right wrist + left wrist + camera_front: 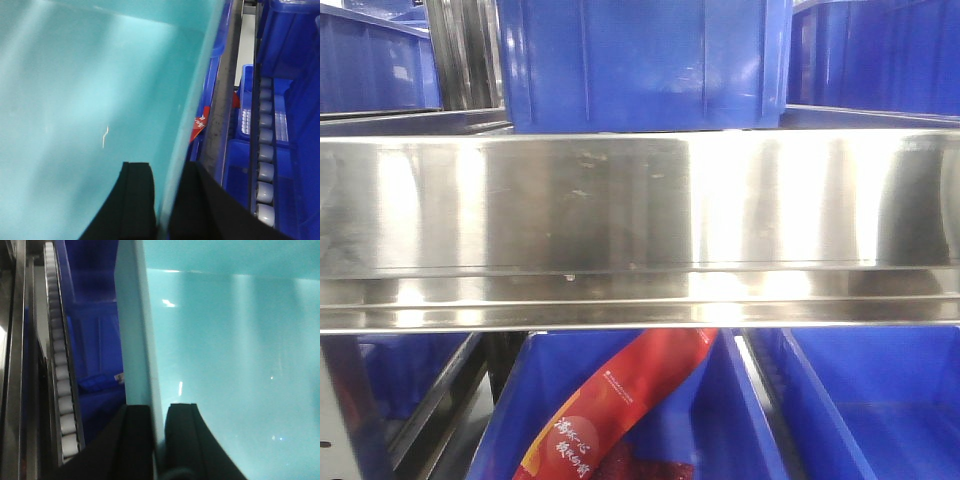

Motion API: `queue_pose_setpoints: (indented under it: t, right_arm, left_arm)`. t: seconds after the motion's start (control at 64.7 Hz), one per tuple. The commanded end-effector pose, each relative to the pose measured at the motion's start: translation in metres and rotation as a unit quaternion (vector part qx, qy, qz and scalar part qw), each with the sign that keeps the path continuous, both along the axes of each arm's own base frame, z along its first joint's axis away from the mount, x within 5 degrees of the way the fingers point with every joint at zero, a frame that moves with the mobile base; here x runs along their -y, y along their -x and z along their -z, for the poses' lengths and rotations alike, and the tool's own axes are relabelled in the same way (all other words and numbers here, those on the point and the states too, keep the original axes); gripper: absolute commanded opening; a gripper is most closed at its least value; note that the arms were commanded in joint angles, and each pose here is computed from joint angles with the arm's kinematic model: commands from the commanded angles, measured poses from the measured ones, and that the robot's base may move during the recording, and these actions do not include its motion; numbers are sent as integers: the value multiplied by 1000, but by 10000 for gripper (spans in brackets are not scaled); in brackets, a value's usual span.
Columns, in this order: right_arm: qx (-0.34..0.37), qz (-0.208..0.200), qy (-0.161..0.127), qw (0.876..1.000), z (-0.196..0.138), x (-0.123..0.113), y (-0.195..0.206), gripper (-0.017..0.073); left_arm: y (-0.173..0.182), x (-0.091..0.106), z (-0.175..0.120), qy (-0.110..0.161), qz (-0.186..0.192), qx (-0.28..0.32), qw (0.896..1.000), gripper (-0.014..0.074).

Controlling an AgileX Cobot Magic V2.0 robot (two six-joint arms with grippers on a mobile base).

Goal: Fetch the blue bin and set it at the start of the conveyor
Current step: 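Hold the bin with both grippers and pull it back from the rack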

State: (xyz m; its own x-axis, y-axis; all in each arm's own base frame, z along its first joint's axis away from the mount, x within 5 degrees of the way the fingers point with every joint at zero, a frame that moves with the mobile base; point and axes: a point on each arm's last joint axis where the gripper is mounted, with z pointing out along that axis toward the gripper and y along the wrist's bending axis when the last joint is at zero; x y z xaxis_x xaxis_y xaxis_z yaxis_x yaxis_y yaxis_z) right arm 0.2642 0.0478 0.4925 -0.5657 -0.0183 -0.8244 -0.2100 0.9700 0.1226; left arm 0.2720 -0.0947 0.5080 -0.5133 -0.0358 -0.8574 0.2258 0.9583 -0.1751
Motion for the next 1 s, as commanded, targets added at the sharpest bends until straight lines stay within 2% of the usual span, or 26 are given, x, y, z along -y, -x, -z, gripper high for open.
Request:
queue_pose_setpoints:
  t: [0.0, 0.587, 0.989]
  right_arm:
    - [26, 13, 35, 999, -7, 8, 4, -152]
    - [28, 14, 34, 999, -7, 8, 4, -152]
    - [36, 15, 33, 999, -9, 8, 3, -152]
  left_arm:
    - [0, -7, -14, -14, -15, 65, 998, -111]
    - [-4, -4, -26, 8, -12, 135, 991, -111]
    - [-4, -4, -28, 11, -12, 142, 990, -111]
